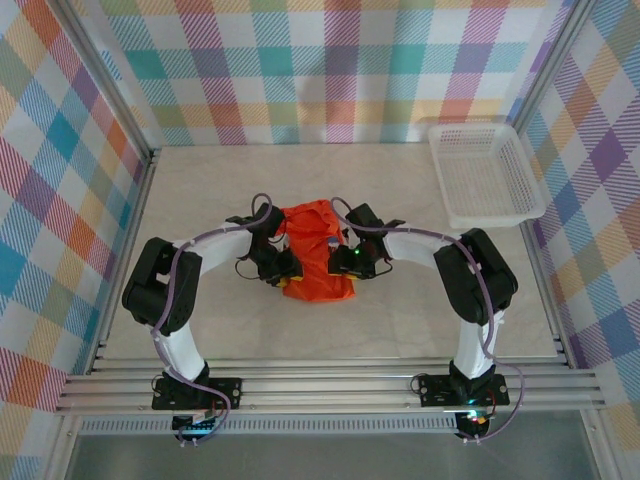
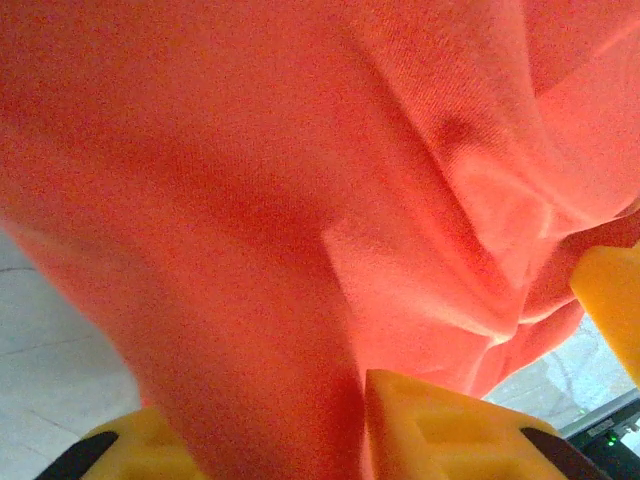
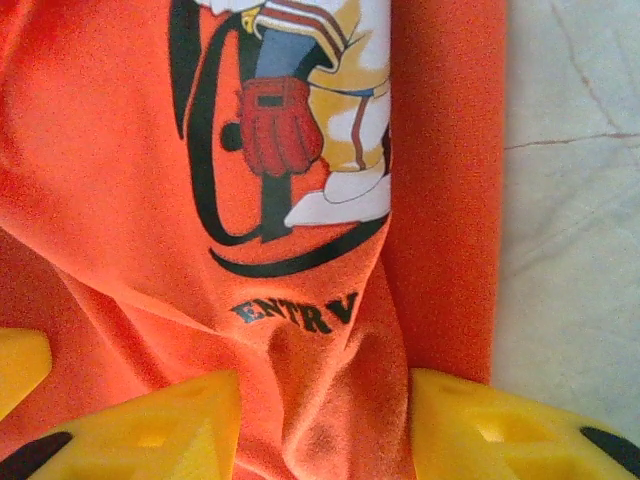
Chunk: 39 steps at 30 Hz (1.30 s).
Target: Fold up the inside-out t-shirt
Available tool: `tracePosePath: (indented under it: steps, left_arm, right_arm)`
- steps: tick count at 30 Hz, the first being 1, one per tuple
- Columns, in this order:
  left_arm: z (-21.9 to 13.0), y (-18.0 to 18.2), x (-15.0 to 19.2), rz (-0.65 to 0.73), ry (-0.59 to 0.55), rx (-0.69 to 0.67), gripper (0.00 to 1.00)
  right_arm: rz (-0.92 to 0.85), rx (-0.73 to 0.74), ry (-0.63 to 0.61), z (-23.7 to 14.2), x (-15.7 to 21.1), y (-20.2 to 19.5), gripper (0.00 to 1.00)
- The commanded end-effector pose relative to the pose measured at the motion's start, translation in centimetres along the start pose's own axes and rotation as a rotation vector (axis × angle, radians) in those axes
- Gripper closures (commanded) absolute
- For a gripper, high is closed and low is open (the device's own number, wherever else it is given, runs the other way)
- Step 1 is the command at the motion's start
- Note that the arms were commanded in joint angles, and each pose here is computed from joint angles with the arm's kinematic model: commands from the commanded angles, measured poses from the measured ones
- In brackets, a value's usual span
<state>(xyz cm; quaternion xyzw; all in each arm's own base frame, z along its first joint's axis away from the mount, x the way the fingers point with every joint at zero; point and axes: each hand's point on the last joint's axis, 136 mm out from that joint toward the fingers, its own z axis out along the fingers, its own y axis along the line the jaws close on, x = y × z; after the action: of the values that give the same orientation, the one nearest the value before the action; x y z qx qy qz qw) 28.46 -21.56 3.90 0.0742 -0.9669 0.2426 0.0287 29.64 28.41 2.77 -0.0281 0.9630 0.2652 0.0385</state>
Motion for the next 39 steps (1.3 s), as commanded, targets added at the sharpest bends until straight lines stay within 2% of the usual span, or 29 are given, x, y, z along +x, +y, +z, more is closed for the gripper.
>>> tracePosePath:
  steps: [1, 4, 6, 12, 15, 20, 22, 25, 26, 27, 29, 30, 32, 35, 39]
  left_arm:
    - [0.1, 0.8, 0.4, -0.004, 0.011, -0.029, 0.76]
    - [-0.5, 1.4, 0.5, 0.001, 0.005, -0.046, 0.81]
    - [-1.0, 2.2, 0.7, 0.001, -0.001, -0.068, 0.84]
    - [-1.0, 4.9, 2.3, -0.036, 0.000, -0.107, 0.84]
    - [-0.3, 5.8, 2.9, -0.056, 0.013, -0.121, 0.84]
    - [0.5, 5.8, 3.5, -0.076, 0.029, -0.099, 0.82]
    - [0.1, 5.0, 3.4, -0.073, 0.019, -0.074, 0.74]
    - [-0.9, 2.8, 3.0, -0.077, -0.010, 0.020, 0.55]
    - [-1.2, 2.2, 2.8, -0.076, -0.016, 0.047, 0.52]
    - [-1.7, 1.5, 2.5, -0.068, -0.028, 0.066, 0.48]
    - [-2.4, 0.7, 1.5, -0.051, -0.052, 0.070, 0.44]
    - [-2.9, 0.1, 0.7, -0.038, -0.067, 0.072, 0.44]
    - [-3.5, -1.2, -0.7, -0.012, -0.086, 0.082, 0.45]
    - [-4.4, -2.8, -3.3, 0.037, -0.131, 0.080, 0.48]
    - [-4.7, -4.3, -6.8, 0.069, -0.154, 0.063, 0.51]
  right_arm:
    - [0.003, 0.005, 0.026, 0.6, 1.0, -0.4, 0.65]
    - [0.001, 0.045, -0.005, -0.5, 0.8, -0.8, 0.94]
    - [-0.001, 0.079, -0.025, -1.6, 0.9, -1.3, 1.00]
    - [0.011, 0.115, -0.073, -3.5, 2.9, -3.3, 1.00]
    - [0.040, 0.102, -0.101, -3.4, 4.3, -4.5, 1.00]
    - [0.070, 0.056, -0.060, -2.0, 5.7, -4.6, 1.00]
    - [0.064, 0.054, -0.055, -1.9, 5.6, -4.3, 1.00]
    - [0.059, 0.026, -0.066, -2.4, 5.0, -3.3, 1.00]
    - [0.056, 0.020, -0.066, -2.7, 4.8, -2.9, 0.98]
    - [0.054, 0.027, -0.066, -3.1, 4.7, -2.7, 0.89]
    - [0.058, 0.065, -0.099, -4.2, 4.3, -3.0, 0.61]
    - [0.063, 0.089, -0.125, -5.0, 3.8, -3.2, 0.53]
    - [0.057, 0.110, -0.168, -6.4, 2.5, -3.3, 0.50]
    - [0.038, 0.095, -0.244, -7.7, -0.7, -2.8, 0.55]
    - [0.034, 0.070, -0.285, -7.3, -5.1, -2.3, 0.56]
